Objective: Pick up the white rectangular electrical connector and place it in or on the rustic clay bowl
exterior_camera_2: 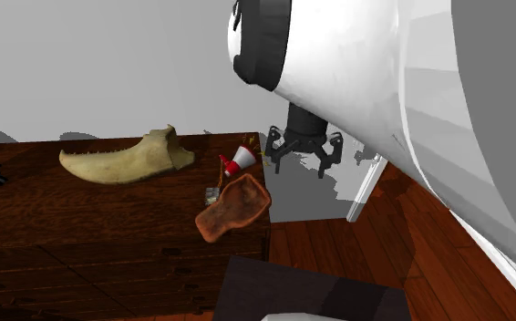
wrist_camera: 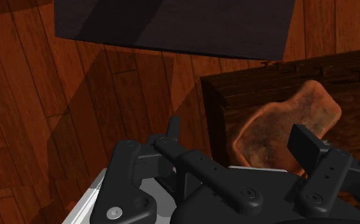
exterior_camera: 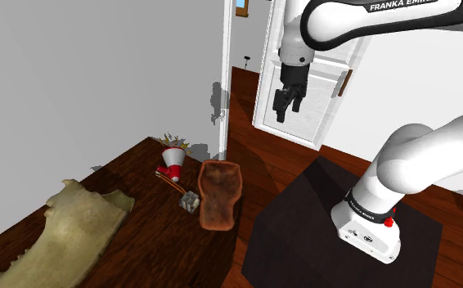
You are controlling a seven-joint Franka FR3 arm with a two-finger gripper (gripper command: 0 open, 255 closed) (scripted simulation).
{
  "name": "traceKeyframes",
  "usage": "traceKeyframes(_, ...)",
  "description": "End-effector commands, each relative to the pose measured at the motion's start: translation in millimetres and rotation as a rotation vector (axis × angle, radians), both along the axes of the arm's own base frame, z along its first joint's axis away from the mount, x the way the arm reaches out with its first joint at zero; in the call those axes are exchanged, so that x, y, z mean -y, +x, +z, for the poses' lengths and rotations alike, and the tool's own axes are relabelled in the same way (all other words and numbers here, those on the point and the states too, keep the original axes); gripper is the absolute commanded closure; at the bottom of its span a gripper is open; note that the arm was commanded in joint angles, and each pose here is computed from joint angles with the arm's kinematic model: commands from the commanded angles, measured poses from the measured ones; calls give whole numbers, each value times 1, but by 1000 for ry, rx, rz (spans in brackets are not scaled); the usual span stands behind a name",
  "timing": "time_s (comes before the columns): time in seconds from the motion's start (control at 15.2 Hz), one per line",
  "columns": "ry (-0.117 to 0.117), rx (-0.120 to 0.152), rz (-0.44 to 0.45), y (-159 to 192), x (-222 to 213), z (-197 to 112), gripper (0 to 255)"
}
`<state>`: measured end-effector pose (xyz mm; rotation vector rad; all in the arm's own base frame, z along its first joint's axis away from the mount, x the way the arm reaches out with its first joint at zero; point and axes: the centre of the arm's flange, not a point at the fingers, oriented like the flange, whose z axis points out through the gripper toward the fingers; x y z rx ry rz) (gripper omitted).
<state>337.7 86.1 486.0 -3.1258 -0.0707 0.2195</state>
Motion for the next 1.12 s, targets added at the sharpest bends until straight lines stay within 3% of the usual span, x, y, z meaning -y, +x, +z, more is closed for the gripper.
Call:
traceKeyframes(0.0,1,5,10,15,-16,-15,0)
traceKeyframes(1.06,-3,27,92,119,-144,-145,0)
